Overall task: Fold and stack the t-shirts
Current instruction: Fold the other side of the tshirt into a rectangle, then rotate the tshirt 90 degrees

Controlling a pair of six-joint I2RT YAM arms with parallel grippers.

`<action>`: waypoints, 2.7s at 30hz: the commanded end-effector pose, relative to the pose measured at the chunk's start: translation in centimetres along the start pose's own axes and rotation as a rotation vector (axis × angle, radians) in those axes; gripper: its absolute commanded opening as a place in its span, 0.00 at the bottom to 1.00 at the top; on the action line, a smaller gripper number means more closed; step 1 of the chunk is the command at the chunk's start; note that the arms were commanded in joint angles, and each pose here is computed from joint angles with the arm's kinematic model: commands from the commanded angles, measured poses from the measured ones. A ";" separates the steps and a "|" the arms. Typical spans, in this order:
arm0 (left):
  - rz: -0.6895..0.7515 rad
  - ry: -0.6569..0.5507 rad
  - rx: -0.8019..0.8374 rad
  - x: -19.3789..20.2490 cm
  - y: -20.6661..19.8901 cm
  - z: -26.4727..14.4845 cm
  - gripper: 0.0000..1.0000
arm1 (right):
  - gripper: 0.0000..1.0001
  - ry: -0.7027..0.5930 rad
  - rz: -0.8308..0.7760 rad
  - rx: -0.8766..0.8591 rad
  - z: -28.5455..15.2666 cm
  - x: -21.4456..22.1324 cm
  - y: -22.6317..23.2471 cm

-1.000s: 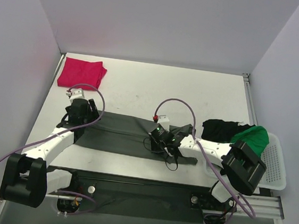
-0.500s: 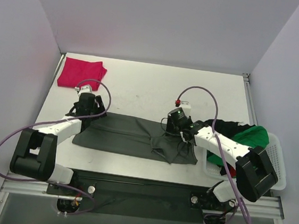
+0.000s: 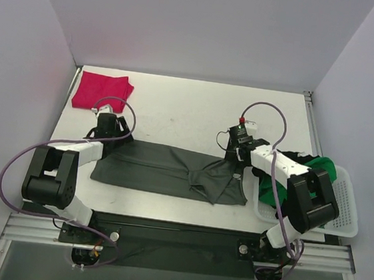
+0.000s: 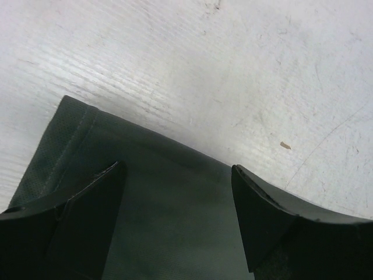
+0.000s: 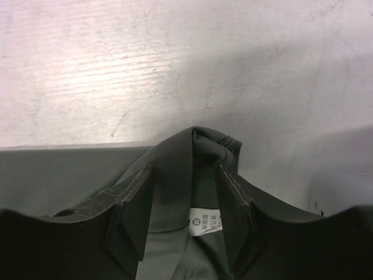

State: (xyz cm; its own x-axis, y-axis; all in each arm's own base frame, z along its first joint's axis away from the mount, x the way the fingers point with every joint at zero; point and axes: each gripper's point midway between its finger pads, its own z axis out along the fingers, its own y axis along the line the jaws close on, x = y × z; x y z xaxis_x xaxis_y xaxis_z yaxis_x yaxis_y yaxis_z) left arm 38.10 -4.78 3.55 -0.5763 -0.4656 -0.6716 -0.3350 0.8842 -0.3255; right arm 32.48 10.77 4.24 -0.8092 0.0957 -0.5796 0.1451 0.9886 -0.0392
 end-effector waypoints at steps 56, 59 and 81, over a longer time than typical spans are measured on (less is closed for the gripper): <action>0.097 -0.201 0.213 -2.3 -8.1 -9.6 0.89 | 0.57 -0.056 -0.096 0.049 -2.0 -3.7 3.4; 0.127 -0.161 0.246 -0.6 -9.7 -9.1 0.89 | 0.56 -0.027 -0.109 0.002 -2.1 -1.3 4.5; 0.202 -0.075 0.154 3.7 -9.0 -3.1 0.91 | 0.53 0.084 -0.170 -0.083 -1.5 6.7 7.9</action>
State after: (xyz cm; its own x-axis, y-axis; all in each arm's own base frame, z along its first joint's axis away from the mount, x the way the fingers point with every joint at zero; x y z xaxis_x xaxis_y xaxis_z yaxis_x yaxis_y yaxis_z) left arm 35.01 -14.40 4.75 -0.6171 -0.2702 -0.7391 -0.1030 0.9588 -0.2646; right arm 28.06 20.00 2.29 -0.8485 -0.0735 -0.5241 -0.0655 0.9973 -0.0339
